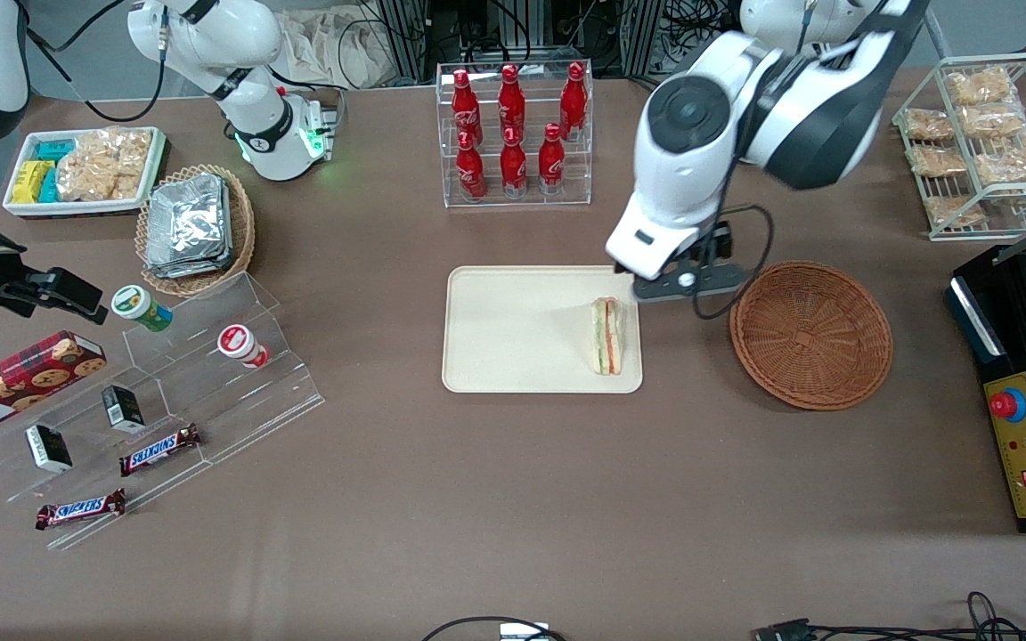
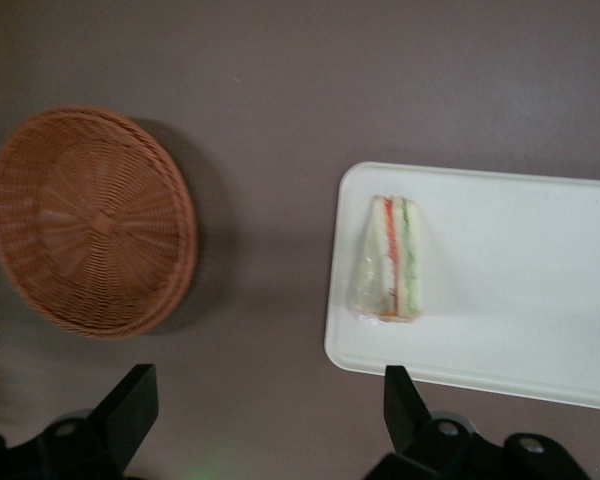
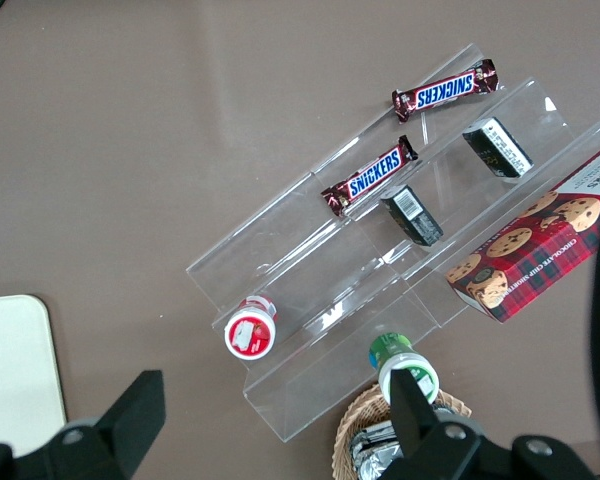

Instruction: Place sandwich from basket to tray

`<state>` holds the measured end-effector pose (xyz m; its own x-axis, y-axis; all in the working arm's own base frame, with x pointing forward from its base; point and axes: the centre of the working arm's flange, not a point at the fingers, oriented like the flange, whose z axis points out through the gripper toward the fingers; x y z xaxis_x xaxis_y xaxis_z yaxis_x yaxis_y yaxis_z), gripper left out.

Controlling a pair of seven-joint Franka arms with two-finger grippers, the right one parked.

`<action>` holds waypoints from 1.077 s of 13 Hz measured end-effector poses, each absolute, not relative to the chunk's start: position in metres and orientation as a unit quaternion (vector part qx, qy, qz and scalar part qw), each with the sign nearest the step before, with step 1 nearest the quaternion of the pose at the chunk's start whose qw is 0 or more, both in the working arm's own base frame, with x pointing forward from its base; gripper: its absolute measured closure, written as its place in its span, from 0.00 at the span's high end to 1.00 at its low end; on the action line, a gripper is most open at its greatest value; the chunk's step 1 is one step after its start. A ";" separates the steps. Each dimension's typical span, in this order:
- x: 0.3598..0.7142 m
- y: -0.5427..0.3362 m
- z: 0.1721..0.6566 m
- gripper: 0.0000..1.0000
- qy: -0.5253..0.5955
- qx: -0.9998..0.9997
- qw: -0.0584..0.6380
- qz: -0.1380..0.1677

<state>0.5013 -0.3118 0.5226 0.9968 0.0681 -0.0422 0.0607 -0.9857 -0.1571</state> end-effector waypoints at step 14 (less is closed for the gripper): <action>0.553 -0.029 0.627 1.00 -0.061 -0.998 -0.010 0.011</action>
<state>0.5525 -0.0290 0.6275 0.9923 0.1218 -0.0239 0.1222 -0.9923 0.0186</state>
